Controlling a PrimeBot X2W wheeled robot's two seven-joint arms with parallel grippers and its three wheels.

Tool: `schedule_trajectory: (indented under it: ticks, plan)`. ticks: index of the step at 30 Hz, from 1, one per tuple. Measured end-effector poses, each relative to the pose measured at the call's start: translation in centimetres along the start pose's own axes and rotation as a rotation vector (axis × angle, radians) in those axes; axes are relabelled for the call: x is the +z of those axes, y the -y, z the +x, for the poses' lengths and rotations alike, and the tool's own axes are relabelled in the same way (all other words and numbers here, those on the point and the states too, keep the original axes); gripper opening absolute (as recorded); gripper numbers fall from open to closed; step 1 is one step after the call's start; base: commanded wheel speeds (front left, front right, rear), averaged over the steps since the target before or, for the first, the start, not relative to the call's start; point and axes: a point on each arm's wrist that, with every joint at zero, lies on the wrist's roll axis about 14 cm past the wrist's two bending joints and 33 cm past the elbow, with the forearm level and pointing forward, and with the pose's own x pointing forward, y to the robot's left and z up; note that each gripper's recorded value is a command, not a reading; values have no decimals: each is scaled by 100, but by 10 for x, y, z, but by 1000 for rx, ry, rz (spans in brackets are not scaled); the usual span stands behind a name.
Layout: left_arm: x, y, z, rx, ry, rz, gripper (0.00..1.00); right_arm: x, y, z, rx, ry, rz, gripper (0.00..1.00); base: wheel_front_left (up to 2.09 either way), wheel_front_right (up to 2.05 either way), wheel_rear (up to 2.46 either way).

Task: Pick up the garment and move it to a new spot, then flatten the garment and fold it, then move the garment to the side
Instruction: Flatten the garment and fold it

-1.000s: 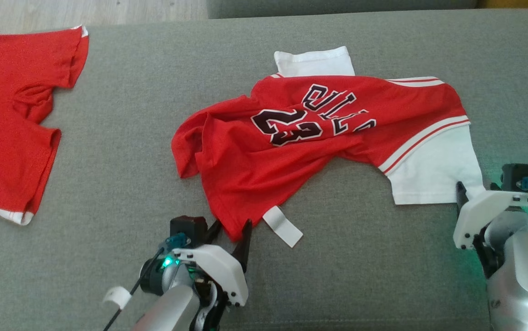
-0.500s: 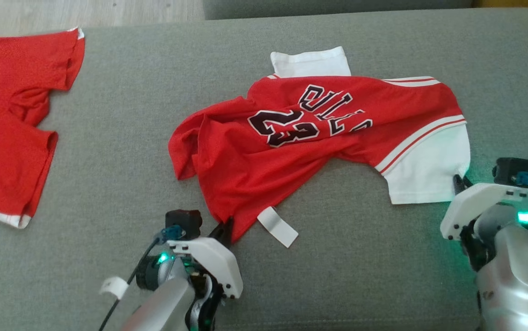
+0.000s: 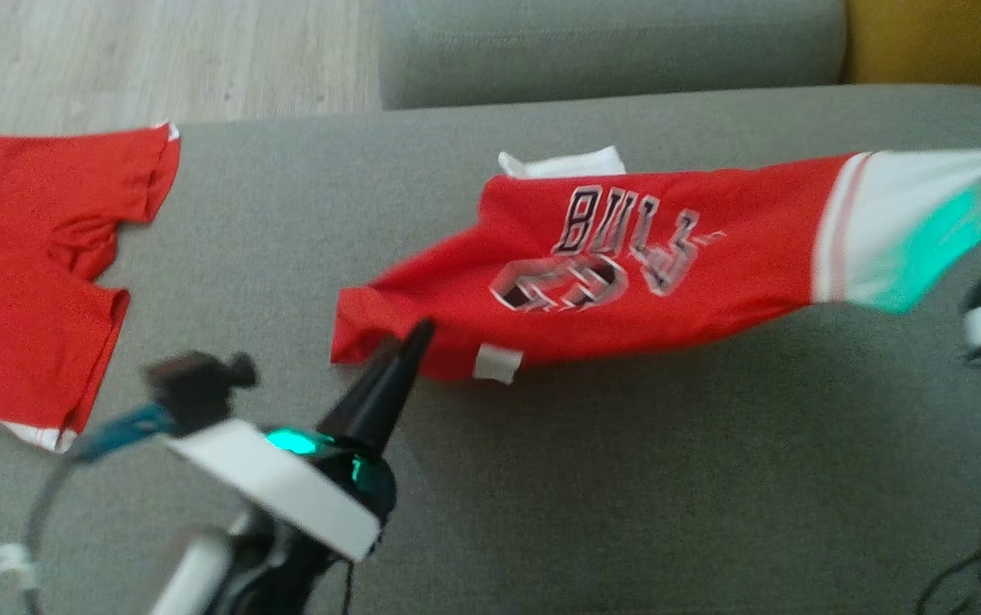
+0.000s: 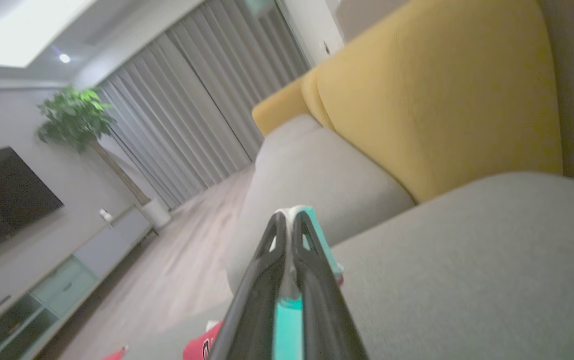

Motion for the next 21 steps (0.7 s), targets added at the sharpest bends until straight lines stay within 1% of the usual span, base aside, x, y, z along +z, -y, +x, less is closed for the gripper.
schedule_trajectory:
  ticks: [2, 5, 9, 12, 14, 17, 19, 21]
  plan:
    - [31, 37, -7, -103, 60, -6, 0, 39, -14, -11, 53, 97, 21, 0, 0, 0, 0]
    - [69, 80, -22, -220, 122, 15, 0, 86, -33, -32, 138, 223, 64, 0, 0, 0, 0]
    - [99, 128, -36, -357, 145, 27, 0, 131, -45, -58, 192, 342, 54, 0, 0, 0, 0]
    - [118, 155, -38, -433, 144, 46, 0, 162, -53, -70, 217, 416, 37, 0, 0, 0, 0]
    - [126, 167, -36, -468, 132, 51, 0, 180, -63, -73, 243, 448, 18, 0, 0, 0, 0]
    - [129, 171, -29, -477, 105, 65, 0, 190, -70, -69, 250, 453, -10, 0, 0, 0, 0]
    - [129, 169, -20, -471, 77, 78, 0, 190, -72, -59, 245, 427, -27, 0, 0, 0, 0]
    - [127, 161, -5, -447, 45, 85, 0, 180, -71, -42, 234, 376, -29, 0, 0, 0, 0]
